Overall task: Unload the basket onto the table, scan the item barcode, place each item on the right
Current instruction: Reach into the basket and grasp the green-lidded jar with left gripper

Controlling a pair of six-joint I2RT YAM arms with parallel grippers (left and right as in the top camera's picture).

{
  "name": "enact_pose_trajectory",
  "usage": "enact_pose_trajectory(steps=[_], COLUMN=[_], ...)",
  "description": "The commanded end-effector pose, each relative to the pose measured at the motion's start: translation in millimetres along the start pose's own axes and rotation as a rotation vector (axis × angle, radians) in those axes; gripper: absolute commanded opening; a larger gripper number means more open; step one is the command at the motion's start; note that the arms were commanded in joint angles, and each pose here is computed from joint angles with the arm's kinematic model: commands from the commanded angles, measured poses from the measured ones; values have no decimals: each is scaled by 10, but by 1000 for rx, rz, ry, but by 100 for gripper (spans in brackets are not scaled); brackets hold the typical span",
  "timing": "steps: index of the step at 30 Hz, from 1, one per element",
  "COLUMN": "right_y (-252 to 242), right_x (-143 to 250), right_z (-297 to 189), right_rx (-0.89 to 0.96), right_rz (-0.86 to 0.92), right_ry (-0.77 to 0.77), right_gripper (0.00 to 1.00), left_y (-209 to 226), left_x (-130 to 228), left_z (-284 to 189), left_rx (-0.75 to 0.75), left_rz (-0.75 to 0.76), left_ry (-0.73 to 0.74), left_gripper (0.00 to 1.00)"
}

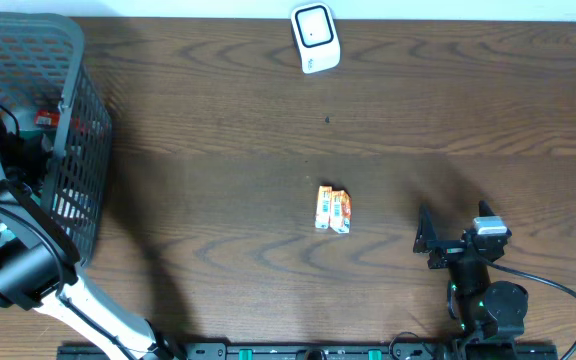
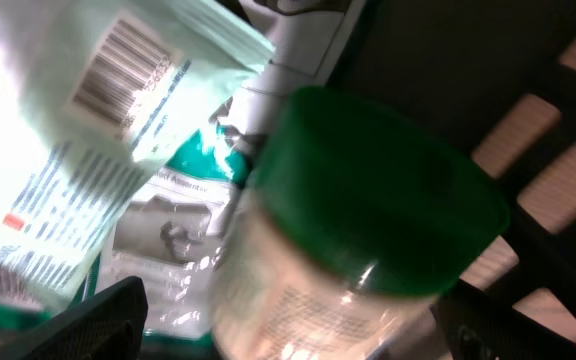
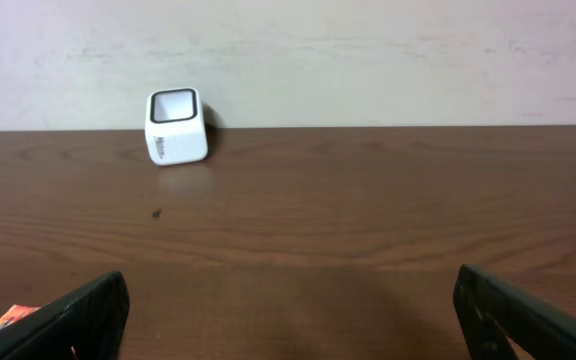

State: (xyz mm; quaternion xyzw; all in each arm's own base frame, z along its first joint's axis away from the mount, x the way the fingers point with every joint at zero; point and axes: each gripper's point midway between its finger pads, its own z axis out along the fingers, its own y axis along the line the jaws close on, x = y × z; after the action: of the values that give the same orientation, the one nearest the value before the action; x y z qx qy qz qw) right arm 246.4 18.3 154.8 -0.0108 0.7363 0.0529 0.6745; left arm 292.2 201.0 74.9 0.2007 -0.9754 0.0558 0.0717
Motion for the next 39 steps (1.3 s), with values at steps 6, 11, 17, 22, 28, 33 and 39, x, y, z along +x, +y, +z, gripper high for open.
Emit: enact_pose_trajectory(steps=[6,11,17,22,28,33,39], right_y=[29,29,29,29,29,29,29], right_x=[14,14,13,14,14,14,14], right_z=[0,0,0,0,0,0,0], right_rx=[-14,-14,-14,-14,-14,-14,-14], right_rz=[-12,-12,-12,-12,-12,-12,-12], right_ry=[5,5,4,5,5,5,5], right_gripper=[99,99,99,99,99,99,99], left_y=[106,169,156,148,119,91,94], left_x=[-16,-38,-33,-27,-24,-122,-146], left_z=[83,88,146,177,181,-69,-231], left_rx=[-29,-27,-20,-14,2,17,6], left_rz=[-13,-96,-100,-114,-116,-128,-135], left_ry=[-23,-40,-38,-35,-35,-97,-146], left_gripper=[84,79,77,77,66,55,66])
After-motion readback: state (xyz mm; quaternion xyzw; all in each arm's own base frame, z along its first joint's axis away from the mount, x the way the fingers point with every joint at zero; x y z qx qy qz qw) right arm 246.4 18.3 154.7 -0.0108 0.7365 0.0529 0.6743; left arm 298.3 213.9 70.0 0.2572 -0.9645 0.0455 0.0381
